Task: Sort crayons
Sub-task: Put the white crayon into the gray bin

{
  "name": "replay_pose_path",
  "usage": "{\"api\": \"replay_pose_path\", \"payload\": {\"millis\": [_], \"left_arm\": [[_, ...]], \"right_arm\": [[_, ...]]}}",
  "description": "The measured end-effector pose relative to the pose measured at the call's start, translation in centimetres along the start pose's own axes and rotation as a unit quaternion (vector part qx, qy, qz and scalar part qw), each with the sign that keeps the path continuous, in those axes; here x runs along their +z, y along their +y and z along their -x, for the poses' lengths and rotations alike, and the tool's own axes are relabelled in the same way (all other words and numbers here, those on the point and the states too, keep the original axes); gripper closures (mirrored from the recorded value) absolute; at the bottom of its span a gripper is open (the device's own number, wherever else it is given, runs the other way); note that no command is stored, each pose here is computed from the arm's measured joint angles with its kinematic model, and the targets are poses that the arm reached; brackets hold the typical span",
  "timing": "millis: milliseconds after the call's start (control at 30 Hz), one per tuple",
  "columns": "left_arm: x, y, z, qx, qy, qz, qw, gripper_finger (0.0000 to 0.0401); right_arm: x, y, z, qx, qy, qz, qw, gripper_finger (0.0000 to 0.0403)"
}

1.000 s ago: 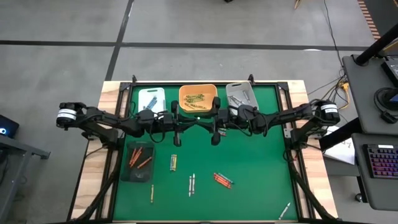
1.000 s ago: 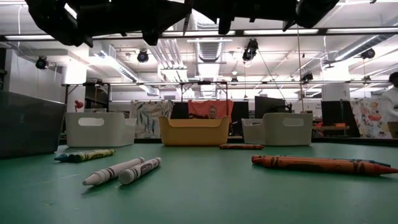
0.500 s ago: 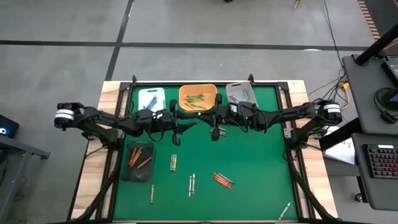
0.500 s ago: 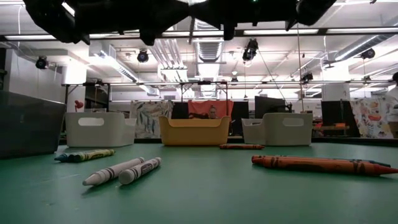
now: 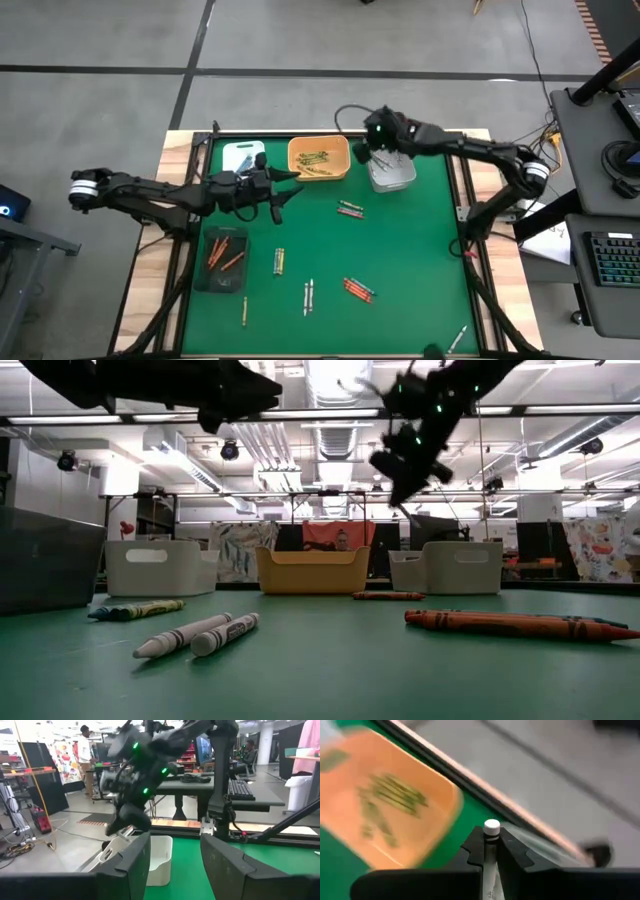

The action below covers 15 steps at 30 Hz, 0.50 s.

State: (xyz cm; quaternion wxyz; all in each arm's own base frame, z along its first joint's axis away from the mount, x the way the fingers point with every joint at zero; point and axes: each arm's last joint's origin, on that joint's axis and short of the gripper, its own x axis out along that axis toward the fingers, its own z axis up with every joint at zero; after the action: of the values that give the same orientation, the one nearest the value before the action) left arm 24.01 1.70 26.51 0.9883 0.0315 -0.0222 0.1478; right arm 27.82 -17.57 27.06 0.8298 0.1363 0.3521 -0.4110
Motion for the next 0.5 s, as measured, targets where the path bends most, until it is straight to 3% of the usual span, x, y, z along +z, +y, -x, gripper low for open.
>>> {"api": "replay_pose_path", "payload": {"millis": [233,500], "left_arm": [[-0.2,0.0,-0.1,0.001,0.006,-0.01,1.0,0.0244],[-0.7,-0.1,-0.4,0.0,0.017,-0.013,1.0,0.0244]], "right_arm": [[-2.4,-4.7,-4.5,-0.009,0.141,-0.099,0.985,0.0387],[-3.8,-4.9,-7.5,-0.022,0.196,-0.09,0.976,0.036]]}}
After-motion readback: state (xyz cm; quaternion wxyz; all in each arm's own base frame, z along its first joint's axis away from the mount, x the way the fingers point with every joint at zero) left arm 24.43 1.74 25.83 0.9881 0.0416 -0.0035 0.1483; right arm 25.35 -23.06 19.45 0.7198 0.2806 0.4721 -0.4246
